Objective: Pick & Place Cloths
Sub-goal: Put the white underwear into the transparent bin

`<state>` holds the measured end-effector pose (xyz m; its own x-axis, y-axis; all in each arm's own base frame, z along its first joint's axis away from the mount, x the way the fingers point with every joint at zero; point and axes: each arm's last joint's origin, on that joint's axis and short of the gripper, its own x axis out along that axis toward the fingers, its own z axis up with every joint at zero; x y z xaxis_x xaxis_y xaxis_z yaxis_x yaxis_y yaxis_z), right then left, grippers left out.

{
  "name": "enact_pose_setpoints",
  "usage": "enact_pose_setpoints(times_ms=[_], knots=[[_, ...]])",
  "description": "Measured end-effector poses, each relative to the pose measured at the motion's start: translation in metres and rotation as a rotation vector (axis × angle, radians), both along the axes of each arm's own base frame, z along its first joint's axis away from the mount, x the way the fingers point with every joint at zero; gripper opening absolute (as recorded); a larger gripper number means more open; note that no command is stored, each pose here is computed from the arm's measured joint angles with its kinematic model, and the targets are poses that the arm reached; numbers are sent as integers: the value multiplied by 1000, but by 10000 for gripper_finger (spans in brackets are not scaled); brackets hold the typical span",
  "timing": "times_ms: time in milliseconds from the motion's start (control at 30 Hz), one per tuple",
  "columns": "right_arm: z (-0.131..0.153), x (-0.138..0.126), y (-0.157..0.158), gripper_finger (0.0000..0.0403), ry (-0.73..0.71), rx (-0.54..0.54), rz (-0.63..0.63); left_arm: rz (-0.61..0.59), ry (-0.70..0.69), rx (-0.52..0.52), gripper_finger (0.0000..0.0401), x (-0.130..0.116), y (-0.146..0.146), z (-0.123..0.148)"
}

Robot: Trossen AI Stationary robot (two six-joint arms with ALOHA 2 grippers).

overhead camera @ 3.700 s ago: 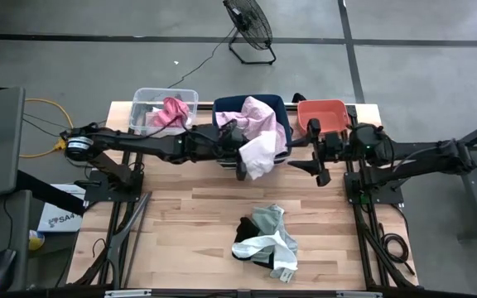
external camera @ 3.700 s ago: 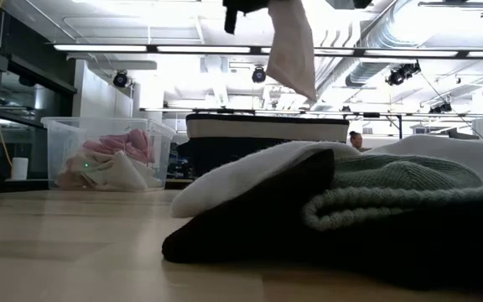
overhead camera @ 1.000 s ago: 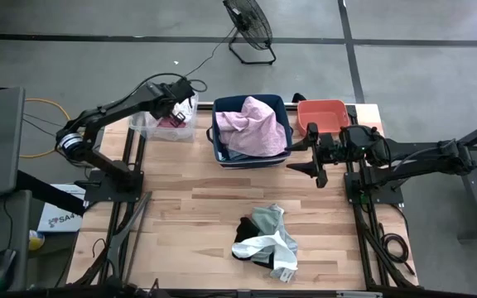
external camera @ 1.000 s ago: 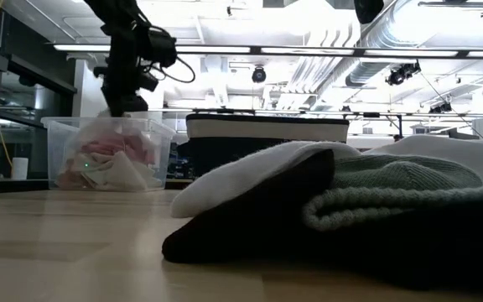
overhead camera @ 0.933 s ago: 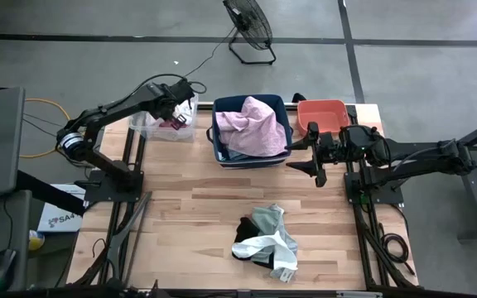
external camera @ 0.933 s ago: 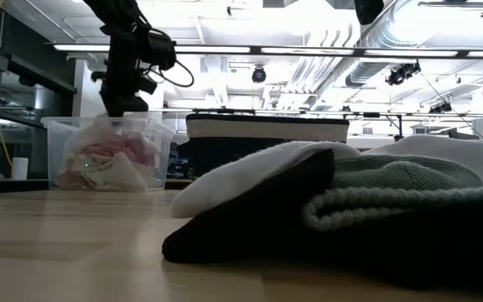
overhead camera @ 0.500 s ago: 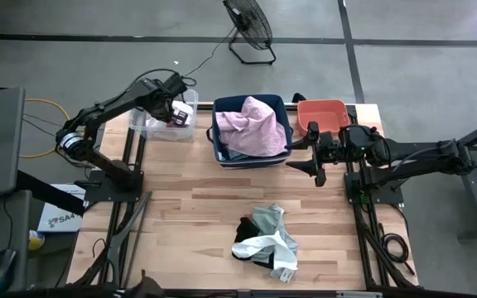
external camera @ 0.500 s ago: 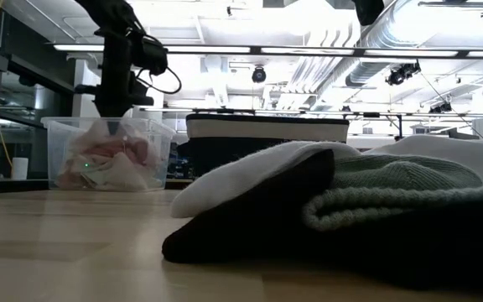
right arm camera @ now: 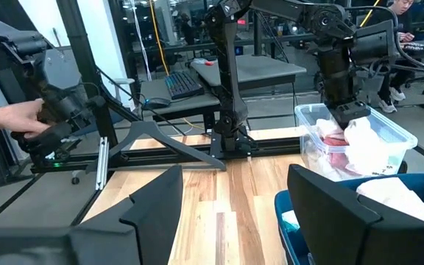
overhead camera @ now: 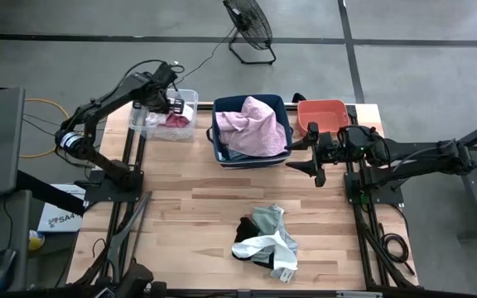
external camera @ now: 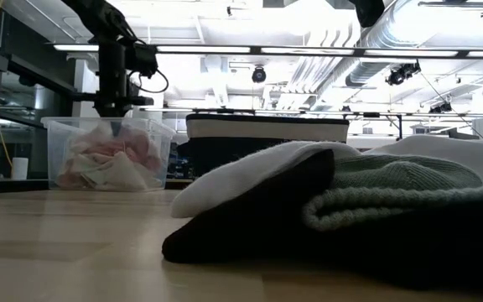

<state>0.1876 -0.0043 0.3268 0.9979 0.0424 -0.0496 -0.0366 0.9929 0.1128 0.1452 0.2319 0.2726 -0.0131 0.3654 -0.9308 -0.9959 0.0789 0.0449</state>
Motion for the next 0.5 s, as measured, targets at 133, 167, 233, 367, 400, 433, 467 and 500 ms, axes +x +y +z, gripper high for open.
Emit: enact_pose_setpoints(times_ms=[133, 167, 233, 367, 400, 433, 467, 500], knots=[[-1, 1, 0, 237, 6, 0, 0, -9, -1, -44, 6, 5, 5, -10], [-1, 2, 0, 237, 9, 0, 0, -13, -8, -60, 6, 6, 7, -14], [-2, 3, 0, 237, 15, 1, 4, -32, -6, -84, 6, 10, 12, -22], [-6, 6, 0, 237, 38, 2, 4, -52, 3, -105, 9, 14, 17, -31], [-7, 7, 0, 237, 43, 2, 4, -60, 4, -107, 13, 14, 18, -32], [-7, 8, 0, 237, 48, 2, 4, -73, 8, -107, 21, 14, 18, -32], [-8, 8, 0, 237, 52, 2, 4, -86, 13, -105, 32, 14, 18, -32], [-9, 9, 0, 237, 55, 3, 3, -99, 16, -105, 45, 15, 18, -32]])
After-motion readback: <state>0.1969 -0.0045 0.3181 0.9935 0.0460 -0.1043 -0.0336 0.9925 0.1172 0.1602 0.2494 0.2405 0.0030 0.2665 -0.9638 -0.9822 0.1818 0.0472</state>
